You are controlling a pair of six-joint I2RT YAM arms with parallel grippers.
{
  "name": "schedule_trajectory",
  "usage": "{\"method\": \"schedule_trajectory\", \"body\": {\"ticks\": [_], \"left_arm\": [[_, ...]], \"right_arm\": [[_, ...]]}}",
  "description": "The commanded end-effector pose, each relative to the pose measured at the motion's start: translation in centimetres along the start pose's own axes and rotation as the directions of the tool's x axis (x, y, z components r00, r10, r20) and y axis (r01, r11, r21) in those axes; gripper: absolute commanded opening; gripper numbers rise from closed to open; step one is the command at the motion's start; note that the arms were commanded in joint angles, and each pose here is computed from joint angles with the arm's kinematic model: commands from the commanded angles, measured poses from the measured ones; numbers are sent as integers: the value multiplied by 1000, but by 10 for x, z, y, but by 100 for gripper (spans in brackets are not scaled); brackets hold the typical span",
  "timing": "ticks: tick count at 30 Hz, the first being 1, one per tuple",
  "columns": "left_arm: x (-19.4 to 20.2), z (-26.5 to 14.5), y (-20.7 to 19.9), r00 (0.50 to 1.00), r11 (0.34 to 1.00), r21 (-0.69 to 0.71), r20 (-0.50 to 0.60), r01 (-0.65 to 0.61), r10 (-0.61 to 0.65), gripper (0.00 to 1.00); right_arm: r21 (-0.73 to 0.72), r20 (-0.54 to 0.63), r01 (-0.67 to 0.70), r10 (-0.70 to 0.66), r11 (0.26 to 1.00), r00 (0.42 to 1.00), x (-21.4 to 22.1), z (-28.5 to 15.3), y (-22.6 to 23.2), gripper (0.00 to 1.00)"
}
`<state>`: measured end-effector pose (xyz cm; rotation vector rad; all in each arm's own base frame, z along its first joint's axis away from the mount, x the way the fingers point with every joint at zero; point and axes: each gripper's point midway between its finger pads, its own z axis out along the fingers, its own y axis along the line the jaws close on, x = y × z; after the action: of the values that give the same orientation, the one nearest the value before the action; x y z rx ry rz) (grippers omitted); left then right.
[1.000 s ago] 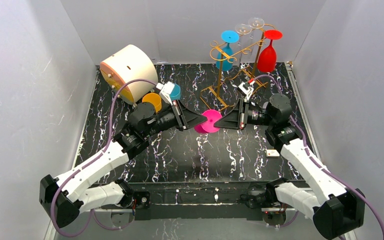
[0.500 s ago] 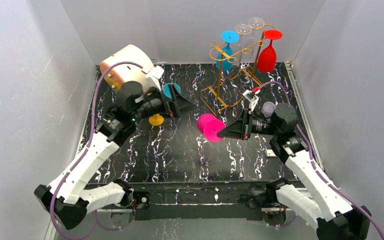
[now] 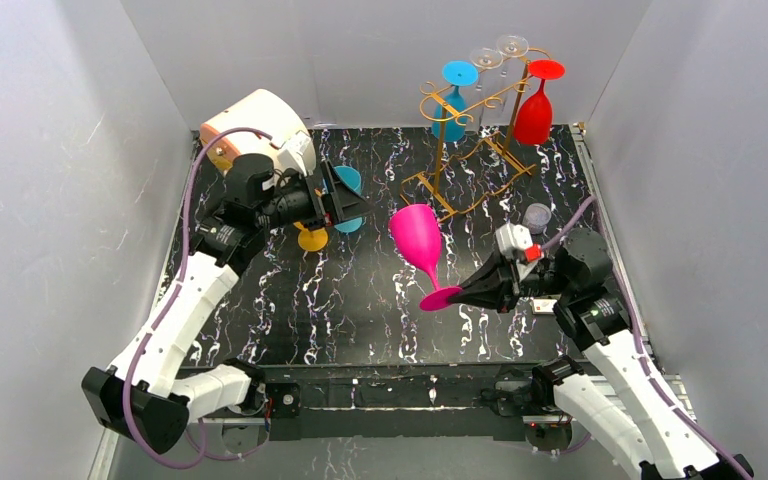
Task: Take the wine glass off the wine glass rack
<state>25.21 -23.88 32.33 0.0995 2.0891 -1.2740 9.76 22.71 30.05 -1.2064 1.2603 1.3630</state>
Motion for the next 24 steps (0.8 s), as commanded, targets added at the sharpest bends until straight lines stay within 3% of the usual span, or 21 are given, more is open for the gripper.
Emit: {"method": "schedule_trajectory", "body": {"ticks": [1, 6, 9, 11, 15, 18, 24], "left_arm": [[-20, -9, -4, 999, 999, -32, 45, -21, 23, 98], [-26, -2, 9, 998, 997, -68, 61, 39, -35, 98], [-42, 0, 4, 997, 997, -77, 80, -11, 17, 98], [-50, 5, -3, 998, 997, -63, 48, -43, 46, 98], [-46, 17, -8, 998, 999, -7, -42, -36, 36, 91], [-42, 10, -6, 989, 993, -31, -98, -116, 113, 91], [-37, 6, -39, 984, 982, 150, -115, -115, 133, 84]], "right_arm": [[-101, -12, 386, -389, 917, 921, 19, 0, -4, 1], [-110, -10, 537, -541, 836, 841, 22, 0, -11, 1], [-102, -39, 616, -622, 781, 782, 22, -2, -16, 1], [-116, -48, 654, -662, 748, 748, 20, -3, -17, 1], [-188, 51, 722, -728, 666, 684, 10, 1, -3, 1], [-196, 40, 773, -782, 604, 622, 9, 5, -6, 1], [-203, 53, 818, -829, 538, 557, 4, 8, -5, 1]]}}
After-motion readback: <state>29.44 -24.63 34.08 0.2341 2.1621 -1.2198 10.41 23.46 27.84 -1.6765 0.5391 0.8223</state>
